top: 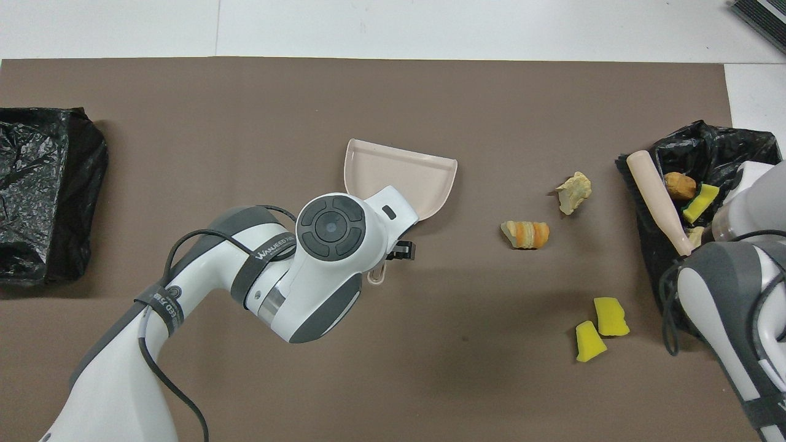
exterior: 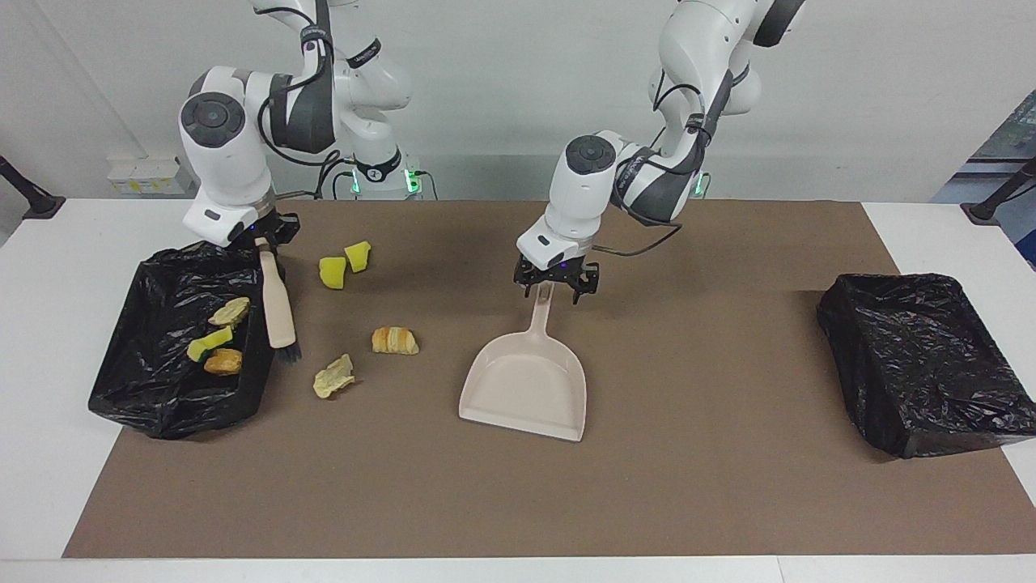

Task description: Sweep and dump trash in bin

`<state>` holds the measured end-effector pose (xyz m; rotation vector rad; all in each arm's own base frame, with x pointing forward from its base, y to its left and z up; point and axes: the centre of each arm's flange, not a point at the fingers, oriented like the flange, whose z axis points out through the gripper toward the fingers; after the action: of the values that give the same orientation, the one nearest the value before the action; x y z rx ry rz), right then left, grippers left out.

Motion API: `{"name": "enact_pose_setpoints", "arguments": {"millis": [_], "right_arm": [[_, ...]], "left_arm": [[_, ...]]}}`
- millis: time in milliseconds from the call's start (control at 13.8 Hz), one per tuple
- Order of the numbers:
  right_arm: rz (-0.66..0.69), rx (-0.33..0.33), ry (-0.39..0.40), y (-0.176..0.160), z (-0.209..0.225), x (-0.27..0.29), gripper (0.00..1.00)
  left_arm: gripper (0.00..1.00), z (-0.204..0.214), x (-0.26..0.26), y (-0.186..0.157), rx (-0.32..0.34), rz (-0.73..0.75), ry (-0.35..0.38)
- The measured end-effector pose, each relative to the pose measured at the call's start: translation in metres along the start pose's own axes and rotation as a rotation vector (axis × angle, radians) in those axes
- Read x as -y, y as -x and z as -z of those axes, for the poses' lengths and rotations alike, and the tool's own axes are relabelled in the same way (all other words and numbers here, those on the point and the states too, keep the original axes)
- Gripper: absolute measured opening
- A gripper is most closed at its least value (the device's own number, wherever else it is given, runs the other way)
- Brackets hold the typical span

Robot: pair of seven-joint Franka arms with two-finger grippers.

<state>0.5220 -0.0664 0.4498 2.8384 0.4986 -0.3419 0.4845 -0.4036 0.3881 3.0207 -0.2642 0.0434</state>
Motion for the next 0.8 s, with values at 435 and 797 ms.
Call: {"name": "enact_pose_setpoints", "arguments": {"millis": [435,797], "right_arm": [[-0.112,0.016,0.031,-0.026,-0.041,-0.006,0.27],[-0.113,0.016,0.031,-0.031,-0.046,-0.005,0.27]], "left_arm": [[0.75,-0.020,-0.012,0.007,0.011,-0.021,-0.027],[0.32,-0.028,-0.017,0.010,0.010,-0.018,-0.042]]}}
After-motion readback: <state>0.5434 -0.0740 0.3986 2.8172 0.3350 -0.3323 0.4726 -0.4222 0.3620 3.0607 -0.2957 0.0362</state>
